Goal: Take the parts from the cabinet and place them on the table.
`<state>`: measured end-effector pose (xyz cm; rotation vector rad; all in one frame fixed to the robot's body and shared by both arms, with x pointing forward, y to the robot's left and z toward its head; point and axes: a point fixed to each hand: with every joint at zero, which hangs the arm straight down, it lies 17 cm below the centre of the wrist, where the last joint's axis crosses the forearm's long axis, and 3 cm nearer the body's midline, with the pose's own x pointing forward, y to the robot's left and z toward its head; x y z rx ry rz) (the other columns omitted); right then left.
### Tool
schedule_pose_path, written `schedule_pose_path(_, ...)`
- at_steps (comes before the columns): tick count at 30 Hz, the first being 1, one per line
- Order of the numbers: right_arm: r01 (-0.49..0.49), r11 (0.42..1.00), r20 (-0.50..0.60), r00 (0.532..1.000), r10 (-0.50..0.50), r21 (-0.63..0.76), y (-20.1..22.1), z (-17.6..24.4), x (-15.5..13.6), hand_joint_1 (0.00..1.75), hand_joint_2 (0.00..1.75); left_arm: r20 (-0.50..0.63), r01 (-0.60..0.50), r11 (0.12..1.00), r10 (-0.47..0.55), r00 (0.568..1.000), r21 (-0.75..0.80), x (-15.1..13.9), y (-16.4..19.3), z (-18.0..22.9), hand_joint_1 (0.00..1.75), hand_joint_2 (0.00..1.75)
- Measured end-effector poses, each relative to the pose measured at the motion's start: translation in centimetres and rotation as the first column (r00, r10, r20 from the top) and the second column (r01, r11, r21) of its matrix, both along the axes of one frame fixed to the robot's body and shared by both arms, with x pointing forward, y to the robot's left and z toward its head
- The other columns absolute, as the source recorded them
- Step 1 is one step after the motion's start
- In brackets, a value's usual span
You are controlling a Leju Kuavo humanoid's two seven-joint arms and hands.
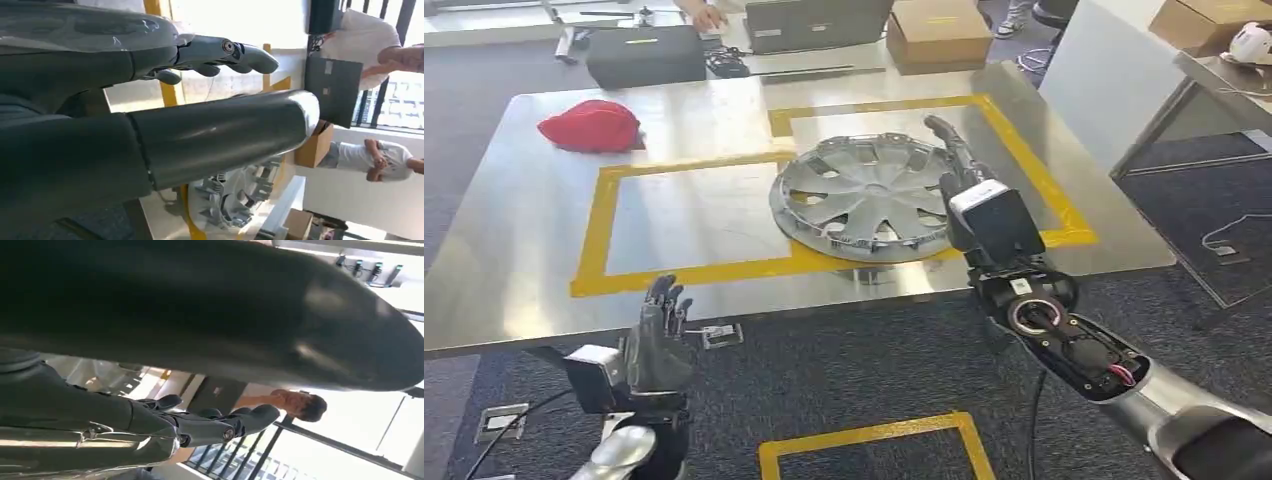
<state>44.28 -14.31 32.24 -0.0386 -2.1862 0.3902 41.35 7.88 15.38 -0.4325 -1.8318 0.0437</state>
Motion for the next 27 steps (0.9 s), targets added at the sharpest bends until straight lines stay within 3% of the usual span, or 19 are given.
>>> schedule_pose_path(27, 0.025, 1.0, -0.004, 1.0, -0.025, 0.018, -0.33, -0.62, -0.09, 0.0, 0.0, 0.011, 0.029, 0.999, -0.028, 1.0, -0.021, -0.4, -0.58, 0.73, 0.0, 0.0)
